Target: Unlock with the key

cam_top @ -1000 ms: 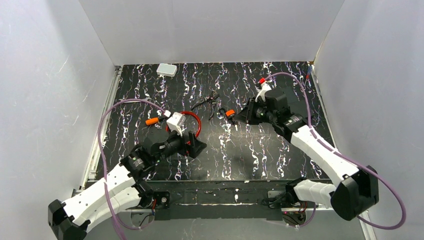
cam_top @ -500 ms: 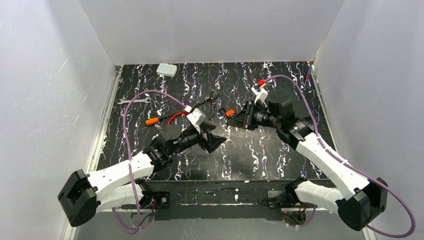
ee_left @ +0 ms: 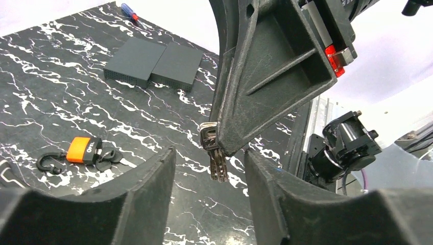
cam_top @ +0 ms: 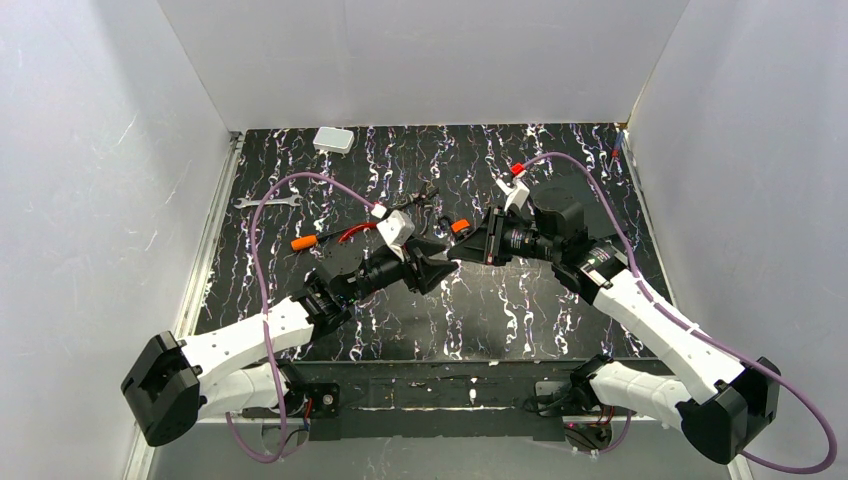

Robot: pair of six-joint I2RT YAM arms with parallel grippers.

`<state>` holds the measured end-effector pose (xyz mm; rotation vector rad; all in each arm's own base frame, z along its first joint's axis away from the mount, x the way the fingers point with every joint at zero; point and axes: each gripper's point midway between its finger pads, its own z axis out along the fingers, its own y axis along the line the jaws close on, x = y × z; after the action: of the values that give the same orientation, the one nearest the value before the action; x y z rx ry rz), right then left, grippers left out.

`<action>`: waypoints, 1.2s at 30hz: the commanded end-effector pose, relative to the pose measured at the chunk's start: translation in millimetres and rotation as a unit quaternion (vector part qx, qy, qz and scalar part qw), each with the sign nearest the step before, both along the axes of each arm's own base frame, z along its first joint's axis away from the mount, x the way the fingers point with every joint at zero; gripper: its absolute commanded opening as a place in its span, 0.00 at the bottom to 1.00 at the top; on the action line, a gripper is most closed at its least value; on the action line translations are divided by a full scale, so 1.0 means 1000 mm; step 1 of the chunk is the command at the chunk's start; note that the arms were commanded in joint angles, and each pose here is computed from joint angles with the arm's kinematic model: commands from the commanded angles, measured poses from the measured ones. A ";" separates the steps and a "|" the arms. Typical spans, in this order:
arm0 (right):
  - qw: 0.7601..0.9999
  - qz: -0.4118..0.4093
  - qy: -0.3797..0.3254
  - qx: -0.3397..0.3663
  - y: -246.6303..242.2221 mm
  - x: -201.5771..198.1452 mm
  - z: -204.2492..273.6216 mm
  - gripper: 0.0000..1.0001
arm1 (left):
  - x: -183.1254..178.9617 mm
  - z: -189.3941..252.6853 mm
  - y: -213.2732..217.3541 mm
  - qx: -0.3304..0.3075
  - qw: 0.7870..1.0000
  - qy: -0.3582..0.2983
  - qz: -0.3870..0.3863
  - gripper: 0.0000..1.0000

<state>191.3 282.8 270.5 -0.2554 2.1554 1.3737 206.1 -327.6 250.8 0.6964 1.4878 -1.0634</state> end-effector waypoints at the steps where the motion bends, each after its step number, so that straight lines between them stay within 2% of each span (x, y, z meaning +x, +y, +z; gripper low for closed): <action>1: 0.999 0.020 -0.035 0.037 0.005 -0.007 0.036 0.01 | -0.003 0.028 0.001 -0.023 0.998 -0.049 -0.007 0.42; 4: 0.998 0.025 -0.032 0.044 0.006 -0.009 0.040 0.01 | -0.006 0.028 -0.001 -0.022 0.998 -0.053 -0.018 0.30; 7: 0.997 0.034 -0.027 0.057 0.008 -0.012 0.043 0.01 | -0.007 0.027 -0.002 -0.023 0.998 -0.047 -0.022 0.27; 11: 0.997 0.040 -0.026 0.067 0.009 -0.015 0.048 0.01 | -0.009 0.028 -0.004 -0.027 0.998 -0.048 -0.029 0.18; 13: 0.996 0.045 -0.026 0.072 0.010 -0.017 0.051 0.01 | -0.010 0.029 -0.003 -0.027 0.998 -0.051 -0.030 0.04; 14: 0.996 0.048 -0.025 0.073 0.010 -0.018 0.052 0.01 | -0.010 0.029 -0.003 -0.027 0.998 -0.052 -0.031 0.00; 26: 0.993 0.079 -0.039 0.074 0.010 -0.027 0.052 0.01 | -0.021 0.037 0.000 -0.048 0.997 -0.033 -0.045 0.00; 28: 0.993 0.082 -0.039 0.075 0.010 -0.028 0.053 0.01 | -0.020 0.037 0.001 -0.048 0.998 -0.029 -0.042 0.04; 32: 0.992 0.086 -0.040 0.077 0.010 -0.030 0.055 0.01 | -0.019 0.034 0.001 -0.044 0.998 -0.029 -0.038 0.06; 36: 0.993 0.087 -0.039 0.076 0.010 -0.031 0.054 0.01 | -0.022 0.034 0.000 -0.044 0.998 -0.027 -0.048 0.21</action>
<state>175.9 287.9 290.1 -0.3258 2.1051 1.5070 191.0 -326.6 268.5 0.7225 1.4266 -1.1345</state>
